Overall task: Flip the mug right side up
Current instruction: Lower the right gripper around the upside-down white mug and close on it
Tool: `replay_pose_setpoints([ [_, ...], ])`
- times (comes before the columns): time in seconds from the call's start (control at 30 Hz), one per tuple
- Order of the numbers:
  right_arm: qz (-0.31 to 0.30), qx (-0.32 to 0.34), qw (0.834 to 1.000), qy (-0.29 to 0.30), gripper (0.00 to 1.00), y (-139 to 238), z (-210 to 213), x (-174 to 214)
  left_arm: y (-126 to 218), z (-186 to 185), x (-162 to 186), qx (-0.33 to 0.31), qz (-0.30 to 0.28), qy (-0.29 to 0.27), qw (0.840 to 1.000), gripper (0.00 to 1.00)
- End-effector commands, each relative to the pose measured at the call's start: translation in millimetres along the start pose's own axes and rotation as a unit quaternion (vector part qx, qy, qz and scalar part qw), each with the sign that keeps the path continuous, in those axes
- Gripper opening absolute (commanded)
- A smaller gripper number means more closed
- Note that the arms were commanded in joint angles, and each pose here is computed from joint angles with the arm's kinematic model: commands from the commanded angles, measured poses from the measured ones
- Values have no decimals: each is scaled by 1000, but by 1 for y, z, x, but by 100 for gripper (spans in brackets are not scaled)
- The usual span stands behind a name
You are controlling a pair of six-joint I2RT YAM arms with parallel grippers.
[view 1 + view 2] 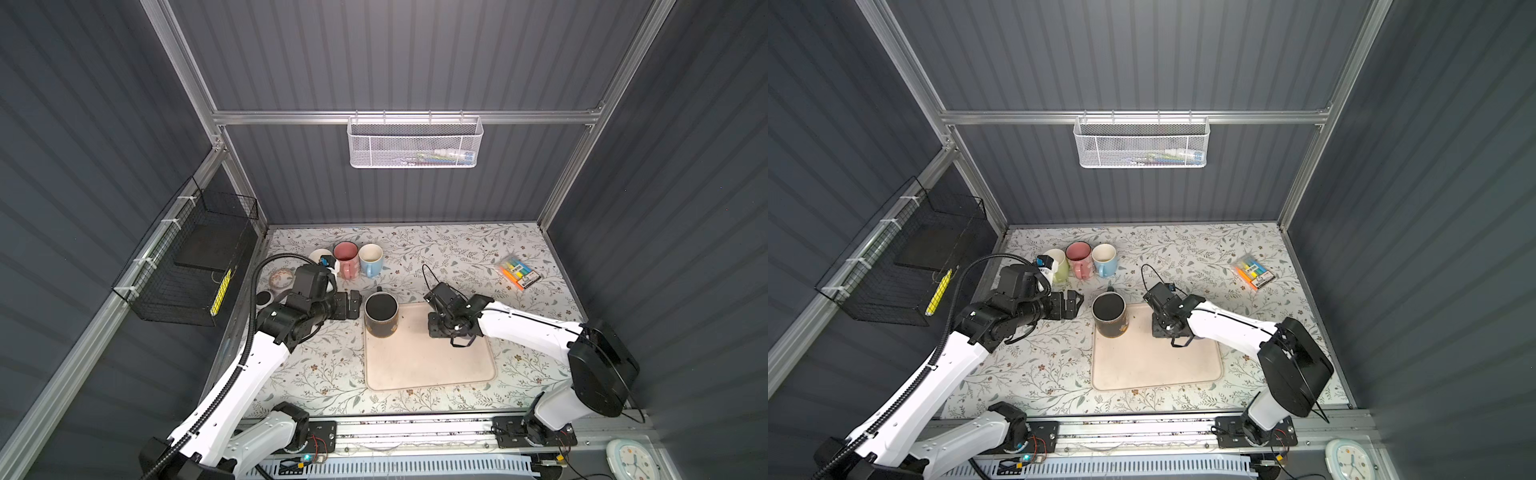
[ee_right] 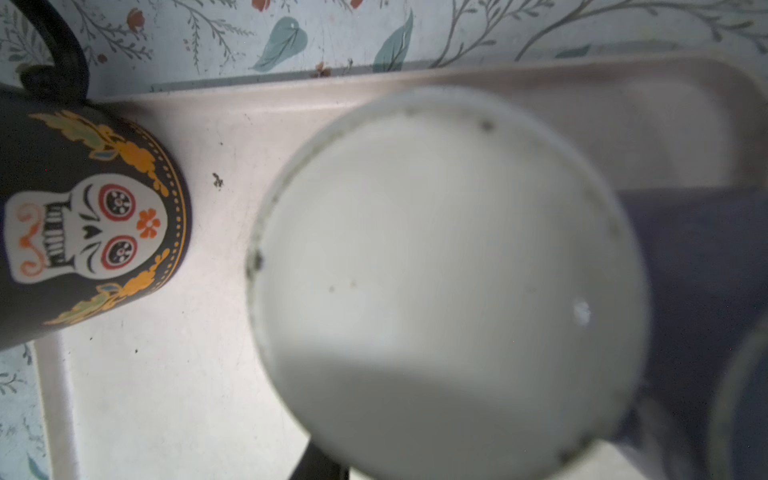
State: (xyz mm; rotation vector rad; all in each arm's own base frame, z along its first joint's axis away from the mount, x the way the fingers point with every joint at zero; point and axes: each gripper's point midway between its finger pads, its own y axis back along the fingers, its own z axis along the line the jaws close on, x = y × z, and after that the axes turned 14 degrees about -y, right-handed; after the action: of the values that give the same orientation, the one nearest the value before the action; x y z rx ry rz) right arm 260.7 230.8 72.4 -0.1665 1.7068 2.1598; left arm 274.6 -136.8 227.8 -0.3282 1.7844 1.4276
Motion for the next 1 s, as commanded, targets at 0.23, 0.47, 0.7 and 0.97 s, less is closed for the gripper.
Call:
replay_pose_setpoints([
  [0.23,-7,-100,995,14,12,6,23,12,-8,6,11,-14,28,-7,999,100],
  [0.47,-13,-93,996,14,22,6,15,18,-13,5,13,-12,35,-3,999,100],
  [0.7,-20,-35,999,-14,38,14,-10,16,-16,5,14,-12,40,-2,999,100],
  [0.97,-43,-3,999,-24,45,26,-8,2,-15,5,14,-11,39,-2,999,100],
])
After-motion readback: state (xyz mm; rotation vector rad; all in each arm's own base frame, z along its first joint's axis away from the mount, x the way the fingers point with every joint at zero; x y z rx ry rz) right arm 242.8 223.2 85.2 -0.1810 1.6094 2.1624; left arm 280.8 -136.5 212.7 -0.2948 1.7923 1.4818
